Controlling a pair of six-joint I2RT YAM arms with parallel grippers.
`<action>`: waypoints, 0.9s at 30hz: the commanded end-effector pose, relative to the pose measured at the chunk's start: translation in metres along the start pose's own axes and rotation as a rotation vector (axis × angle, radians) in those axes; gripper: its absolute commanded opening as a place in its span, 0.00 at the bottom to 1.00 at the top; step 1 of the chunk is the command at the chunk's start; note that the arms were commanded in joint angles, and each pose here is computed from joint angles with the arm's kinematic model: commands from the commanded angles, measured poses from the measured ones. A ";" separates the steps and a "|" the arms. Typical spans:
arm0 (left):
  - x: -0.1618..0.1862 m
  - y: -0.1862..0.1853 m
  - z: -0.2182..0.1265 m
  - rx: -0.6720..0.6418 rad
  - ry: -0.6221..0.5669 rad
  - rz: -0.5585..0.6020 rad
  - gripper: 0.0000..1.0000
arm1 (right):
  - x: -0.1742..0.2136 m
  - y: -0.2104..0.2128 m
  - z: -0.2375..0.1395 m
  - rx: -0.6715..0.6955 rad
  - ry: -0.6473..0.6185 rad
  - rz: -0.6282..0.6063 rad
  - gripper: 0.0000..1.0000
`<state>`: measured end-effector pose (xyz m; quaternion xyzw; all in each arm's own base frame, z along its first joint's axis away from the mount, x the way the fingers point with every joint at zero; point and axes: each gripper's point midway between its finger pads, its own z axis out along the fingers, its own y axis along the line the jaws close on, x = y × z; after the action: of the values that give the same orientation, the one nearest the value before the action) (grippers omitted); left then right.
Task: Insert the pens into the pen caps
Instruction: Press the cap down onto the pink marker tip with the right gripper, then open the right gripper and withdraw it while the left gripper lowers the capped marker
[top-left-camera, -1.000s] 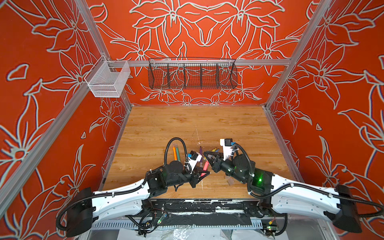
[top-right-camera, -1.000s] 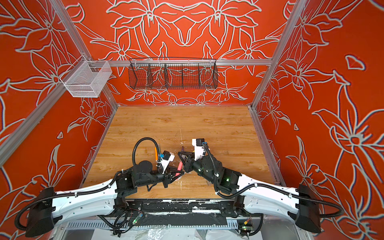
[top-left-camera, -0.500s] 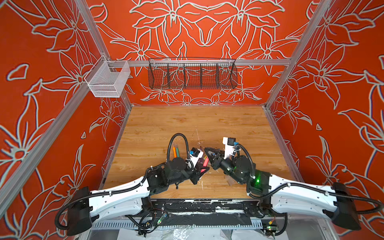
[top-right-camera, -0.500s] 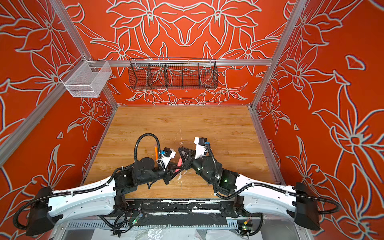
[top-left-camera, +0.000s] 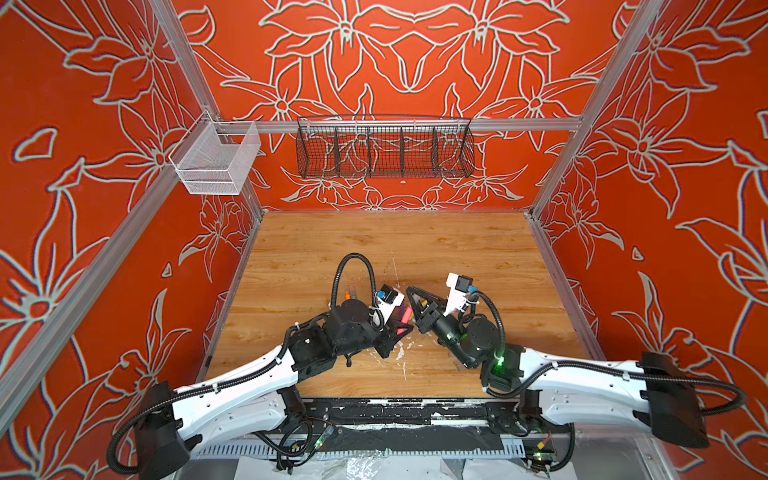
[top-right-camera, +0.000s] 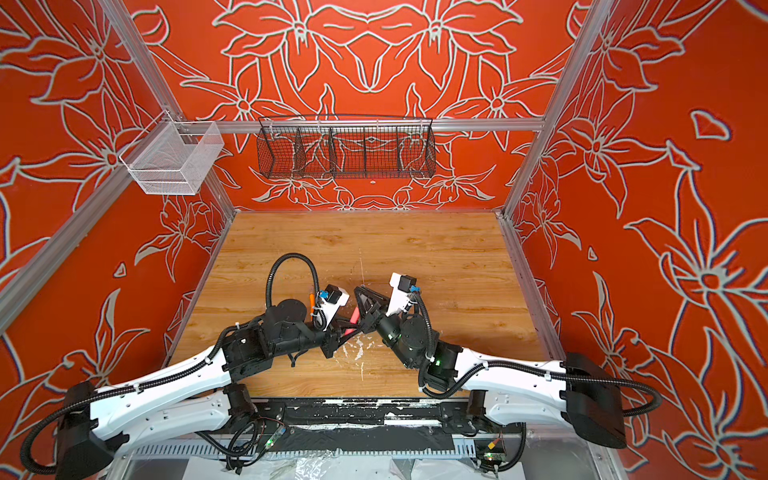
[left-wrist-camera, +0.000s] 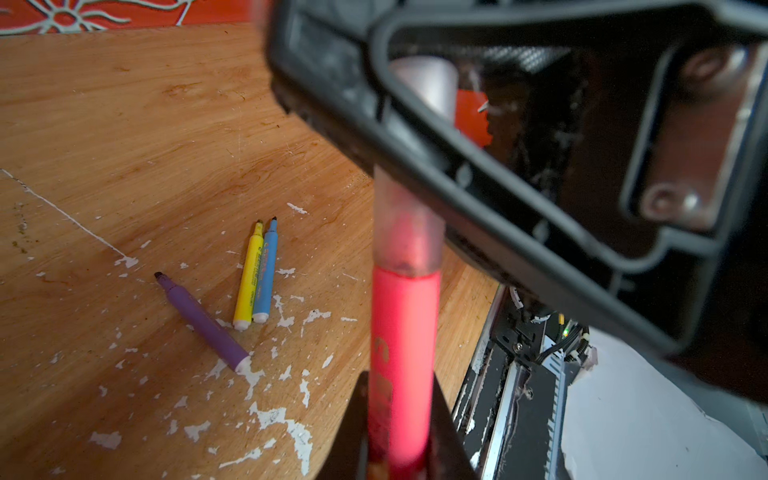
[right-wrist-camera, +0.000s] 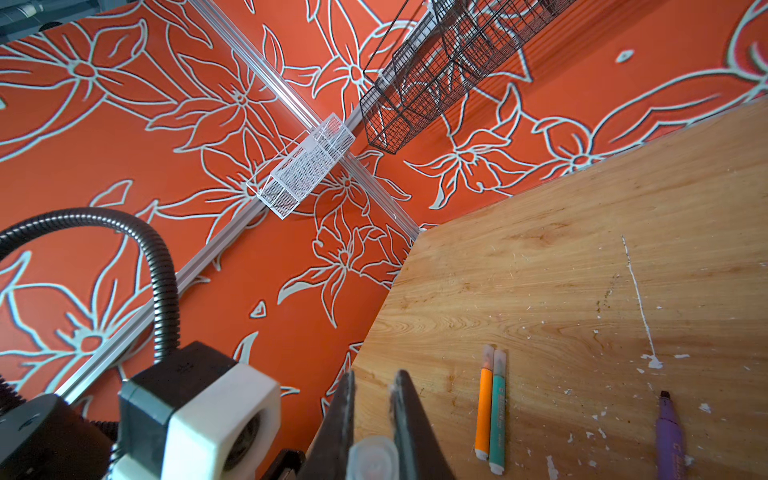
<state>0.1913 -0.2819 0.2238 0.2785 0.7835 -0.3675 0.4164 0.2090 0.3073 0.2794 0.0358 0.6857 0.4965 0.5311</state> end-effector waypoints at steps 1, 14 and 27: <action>-0.167 0.013 -0.069 -0.121 -0.651 -0.018 0.00 | 0.144 -0.018 -0.044 -0.063 0.529 -0.092 0.00; -0.185 0.038 -0.079 -0.127 -0.735 -0.003 0.00 | 0.161 0.008 -0.047 -0.185 0.548 -0.079 0.00; -0.101 0.058 -0.048 -0.147 -0.434 -0.050 0.00 | 0.034 -0.008 -0.048 0.084 0.275 -0.338 0.13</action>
<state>0.1810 -0.2786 0.2464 0.3356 0.7177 -0.4387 0.4241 0.1887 0.2951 0.3097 0.0079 0.6871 0.4743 0.5503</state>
